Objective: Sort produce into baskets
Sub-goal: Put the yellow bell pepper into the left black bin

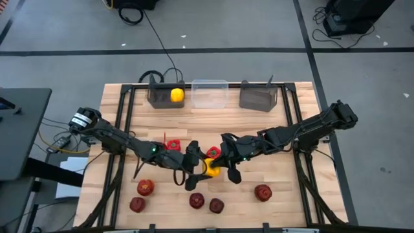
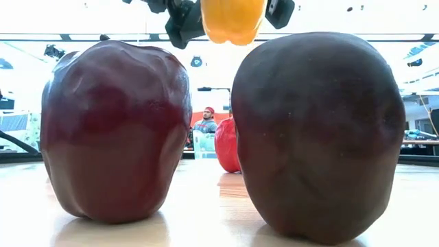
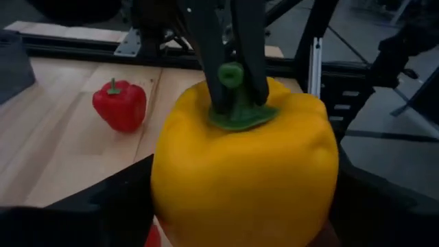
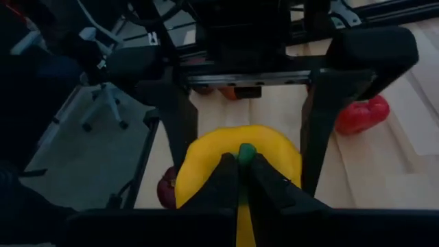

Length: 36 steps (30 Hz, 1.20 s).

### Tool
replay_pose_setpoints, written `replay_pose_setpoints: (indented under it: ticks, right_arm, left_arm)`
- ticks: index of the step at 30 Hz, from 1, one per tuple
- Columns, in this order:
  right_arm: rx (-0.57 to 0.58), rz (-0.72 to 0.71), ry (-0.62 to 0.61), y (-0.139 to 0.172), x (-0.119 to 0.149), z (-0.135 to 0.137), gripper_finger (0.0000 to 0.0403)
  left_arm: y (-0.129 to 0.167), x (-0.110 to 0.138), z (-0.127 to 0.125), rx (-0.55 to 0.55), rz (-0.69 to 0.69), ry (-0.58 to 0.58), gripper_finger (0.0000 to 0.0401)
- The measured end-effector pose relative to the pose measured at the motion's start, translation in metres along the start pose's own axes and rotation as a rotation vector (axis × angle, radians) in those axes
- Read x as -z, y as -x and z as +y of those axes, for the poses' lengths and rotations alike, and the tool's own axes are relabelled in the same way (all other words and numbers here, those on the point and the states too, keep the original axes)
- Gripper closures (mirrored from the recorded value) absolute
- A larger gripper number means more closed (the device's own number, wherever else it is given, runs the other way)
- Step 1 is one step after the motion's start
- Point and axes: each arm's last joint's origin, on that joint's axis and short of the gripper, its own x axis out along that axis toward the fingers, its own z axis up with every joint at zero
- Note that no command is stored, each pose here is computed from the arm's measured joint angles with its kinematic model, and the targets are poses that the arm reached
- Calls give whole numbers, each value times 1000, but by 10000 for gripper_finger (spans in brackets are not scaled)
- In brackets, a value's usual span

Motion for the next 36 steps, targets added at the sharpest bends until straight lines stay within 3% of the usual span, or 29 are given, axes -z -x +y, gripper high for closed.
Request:
replay_pose_setpoints:
  ticks: [4,10,18,26,31,36]
  right_arm:
    - [3,-5,15,1,-1,0,377]
    - [44,-31,-10,7,-4,-2,314]
    - [248,-52,21,52,-7,0,224]
    - [389,-121,-98,88,-9,-2,205]
    - [434,-85,-126,82,-4,-5,205]
    - [468,-30,-136,68,3,-8,204]
  left_arm:
    - [-1,-2,4,-12,-12,6,105]
    - [0,-4,8,-75,-28,9,106]
    - [23,-19,33,-325,-13,70,106]
    - [60,-31,100,-586,115,167,106]
    - [77,-28,152,-760,208,227,106]
    - [96,-26,208,-832,244,364,82]
